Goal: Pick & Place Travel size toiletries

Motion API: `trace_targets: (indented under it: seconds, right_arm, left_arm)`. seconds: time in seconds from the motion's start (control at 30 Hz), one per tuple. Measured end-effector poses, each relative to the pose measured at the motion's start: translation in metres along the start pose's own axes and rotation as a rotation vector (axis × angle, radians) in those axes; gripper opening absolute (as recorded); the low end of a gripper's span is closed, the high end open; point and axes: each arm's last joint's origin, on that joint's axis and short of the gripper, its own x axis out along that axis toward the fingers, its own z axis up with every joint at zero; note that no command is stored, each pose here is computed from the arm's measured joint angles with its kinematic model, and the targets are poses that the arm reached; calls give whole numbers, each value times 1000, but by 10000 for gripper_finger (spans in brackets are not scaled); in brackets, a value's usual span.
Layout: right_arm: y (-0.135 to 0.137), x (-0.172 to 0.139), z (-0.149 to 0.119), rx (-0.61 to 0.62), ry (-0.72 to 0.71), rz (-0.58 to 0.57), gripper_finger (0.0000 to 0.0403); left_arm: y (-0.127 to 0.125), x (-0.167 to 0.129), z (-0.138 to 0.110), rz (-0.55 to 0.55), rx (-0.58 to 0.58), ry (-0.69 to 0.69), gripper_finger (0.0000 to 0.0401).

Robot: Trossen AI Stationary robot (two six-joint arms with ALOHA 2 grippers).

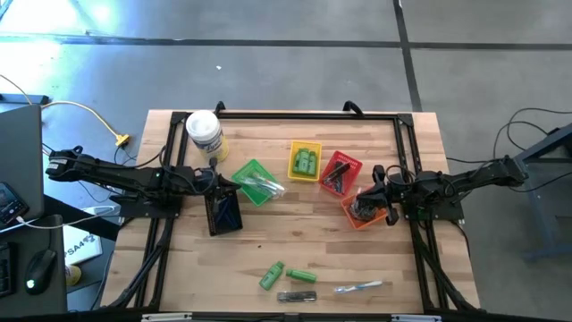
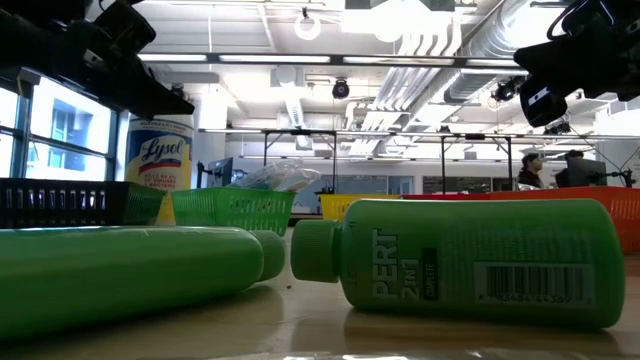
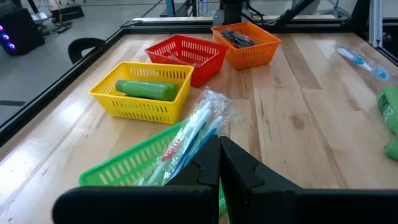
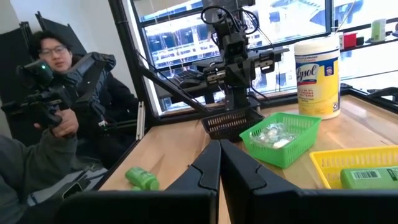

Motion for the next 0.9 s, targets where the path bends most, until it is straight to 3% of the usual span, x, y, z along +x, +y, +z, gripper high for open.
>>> trace_targets:
  seconds: [0.7, 0.9]
  right_arm:
    - [1, 1, -2, 3, 25, 38, 3]
    - [-1, 3, -4, 22, 35, -21, 3]
  left_arm:
    - [0, 0, 1, -1, -5, -10, 0]
    - [0, 0, 1, -1, -5, -8, 0]
